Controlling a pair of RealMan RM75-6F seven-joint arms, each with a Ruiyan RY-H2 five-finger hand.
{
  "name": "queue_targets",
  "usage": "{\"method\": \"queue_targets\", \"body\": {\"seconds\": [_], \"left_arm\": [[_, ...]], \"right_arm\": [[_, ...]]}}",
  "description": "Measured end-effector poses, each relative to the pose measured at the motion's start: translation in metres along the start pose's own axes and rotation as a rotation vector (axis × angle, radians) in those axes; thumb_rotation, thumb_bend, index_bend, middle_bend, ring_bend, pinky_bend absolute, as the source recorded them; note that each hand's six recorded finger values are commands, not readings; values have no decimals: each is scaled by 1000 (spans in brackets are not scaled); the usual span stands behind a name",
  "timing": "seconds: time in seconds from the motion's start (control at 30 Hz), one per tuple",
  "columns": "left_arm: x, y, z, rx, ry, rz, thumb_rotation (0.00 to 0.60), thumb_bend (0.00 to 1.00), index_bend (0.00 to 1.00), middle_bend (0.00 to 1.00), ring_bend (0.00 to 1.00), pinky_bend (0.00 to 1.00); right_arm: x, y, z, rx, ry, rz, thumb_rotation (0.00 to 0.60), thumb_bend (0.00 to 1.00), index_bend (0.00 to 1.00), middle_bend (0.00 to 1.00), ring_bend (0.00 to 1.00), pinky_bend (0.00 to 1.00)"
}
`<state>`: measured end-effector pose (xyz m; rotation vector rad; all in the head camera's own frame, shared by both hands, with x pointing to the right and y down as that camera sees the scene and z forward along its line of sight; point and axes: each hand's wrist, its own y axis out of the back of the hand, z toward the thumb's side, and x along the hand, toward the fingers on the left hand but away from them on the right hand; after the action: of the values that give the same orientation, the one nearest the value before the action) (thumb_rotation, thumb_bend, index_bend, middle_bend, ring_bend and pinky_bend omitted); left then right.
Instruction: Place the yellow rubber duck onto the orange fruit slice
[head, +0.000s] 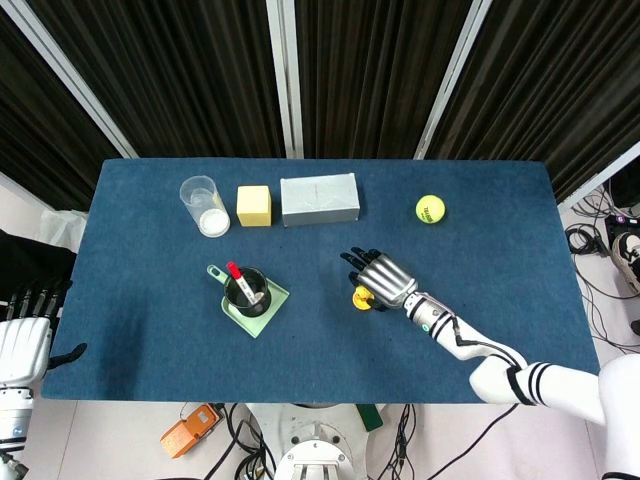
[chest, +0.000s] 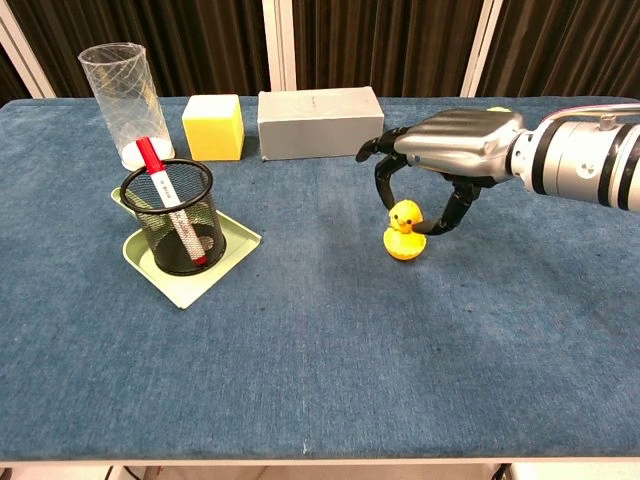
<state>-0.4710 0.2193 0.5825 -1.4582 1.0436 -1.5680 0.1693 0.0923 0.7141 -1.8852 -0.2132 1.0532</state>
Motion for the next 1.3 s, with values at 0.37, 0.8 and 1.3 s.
{"method": "queue_targets", "body": {"seconds": [0.37,0.8,1.3], "left_arm": [[-3,-2,-4,-5,9,4,600,0,120,86,19,0],[1,-1,-3,-10,-4,11,600,0,120,86,19,0],[10,-1,7,-17,-29,16,600,0,120,86,18,0]], "right_arm": [[1,-9,7,21,5,27,600,520,336,141,115,258],[38,17,-22,15,-92,-72,600,521,225,142,102,246],[236,14,-124,-184,-602,-292,600,284,56,93,38,189]]}}
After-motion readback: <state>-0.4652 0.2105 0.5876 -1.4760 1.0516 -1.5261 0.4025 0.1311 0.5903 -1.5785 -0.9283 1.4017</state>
